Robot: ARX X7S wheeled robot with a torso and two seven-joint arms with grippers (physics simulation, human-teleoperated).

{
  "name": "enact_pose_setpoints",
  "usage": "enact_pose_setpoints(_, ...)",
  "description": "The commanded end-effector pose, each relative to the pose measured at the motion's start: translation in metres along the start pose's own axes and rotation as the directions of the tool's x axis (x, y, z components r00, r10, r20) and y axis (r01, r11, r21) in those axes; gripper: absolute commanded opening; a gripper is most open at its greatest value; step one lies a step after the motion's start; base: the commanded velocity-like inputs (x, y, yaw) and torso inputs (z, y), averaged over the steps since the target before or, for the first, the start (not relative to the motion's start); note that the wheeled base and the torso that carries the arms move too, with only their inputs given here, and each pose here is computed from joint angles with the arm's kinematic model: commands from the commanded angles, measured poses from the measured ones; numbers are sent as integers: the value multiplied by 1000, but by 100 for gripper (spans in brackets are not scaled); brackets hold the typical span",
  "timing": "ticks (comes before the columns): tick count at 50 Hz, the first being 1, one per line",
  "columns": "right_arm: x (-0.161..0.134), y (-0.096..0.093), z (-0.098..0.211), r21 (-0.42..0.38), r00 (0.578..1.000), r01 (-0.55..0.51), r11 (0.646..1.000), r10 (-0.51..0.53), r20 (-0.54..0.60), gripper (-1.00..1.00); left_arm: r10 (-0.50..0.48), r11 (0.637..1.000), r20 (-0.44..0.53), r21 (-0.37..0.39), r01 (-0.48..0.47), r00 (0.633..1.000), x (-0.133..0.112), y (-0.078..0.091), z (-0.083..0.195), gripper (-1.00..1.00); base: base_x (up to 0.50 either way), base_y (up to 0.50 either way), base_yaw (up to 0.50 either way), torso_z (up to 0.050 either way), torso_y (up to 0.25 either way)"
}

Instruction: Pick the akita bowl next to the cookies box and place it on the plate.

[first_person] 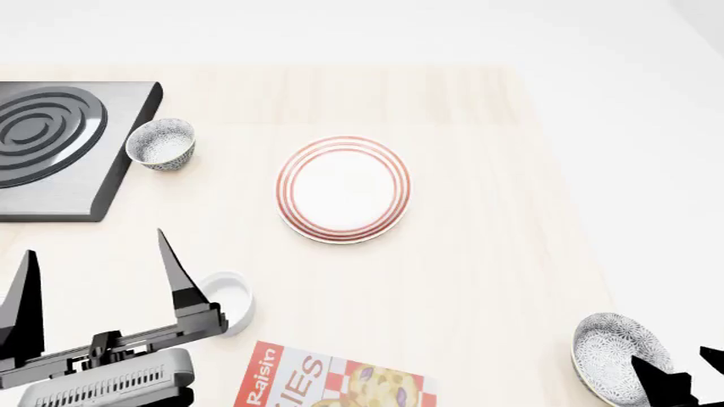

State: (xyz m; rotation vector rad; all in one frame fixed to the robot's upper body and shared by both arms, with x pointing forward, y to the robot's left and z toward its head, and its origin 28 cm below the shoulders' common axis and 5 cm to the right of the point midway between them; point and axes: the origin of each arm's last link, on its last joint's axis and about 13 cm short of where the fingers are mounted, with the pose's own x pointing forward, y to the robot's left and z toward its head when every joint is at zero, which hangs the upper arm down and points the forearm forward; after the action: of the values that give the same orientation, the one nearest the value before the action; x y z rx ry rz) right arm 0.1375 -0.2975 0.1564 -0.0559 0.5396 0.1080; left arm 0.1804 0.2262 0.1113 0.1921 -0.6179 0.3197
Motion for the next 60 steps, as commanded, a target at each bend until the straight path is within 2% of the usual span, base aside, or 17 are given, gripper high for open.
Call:
enact_pose_setpoints(1,4,0,-7,10,1000,-15,1000,15,10,100,-3,1000,6,7,3,1000,0,0,0,100,0,0,0,0,0)
enact_pose_setpoints(23,14,-7,-14,34,999,-28,999,27,23,100,-57,998,4,32,57,998,-5,-9,-2,100,0,0,0,0,0)
enact_pose_setpoints(56,33,-3,-31,44,998,-60,997,60,-7,100,-85,995,-4,47,85,996,-7,-13,-3,100,0,0,0,0,0)
enact_pose_setpoints(57,34,-4,-31,22,1000,-29,999,30,-3,-100,-86,995,-4,47,86,996,-8,-13,-2,100,0,0,3,0,0)
enact_pose_setpoints(60,32,-2,-31,-8,999,-49,999,49,2,-100,-89,995,-5,47,89,996,-8,-13,-2,100,0,0,2,0,0)
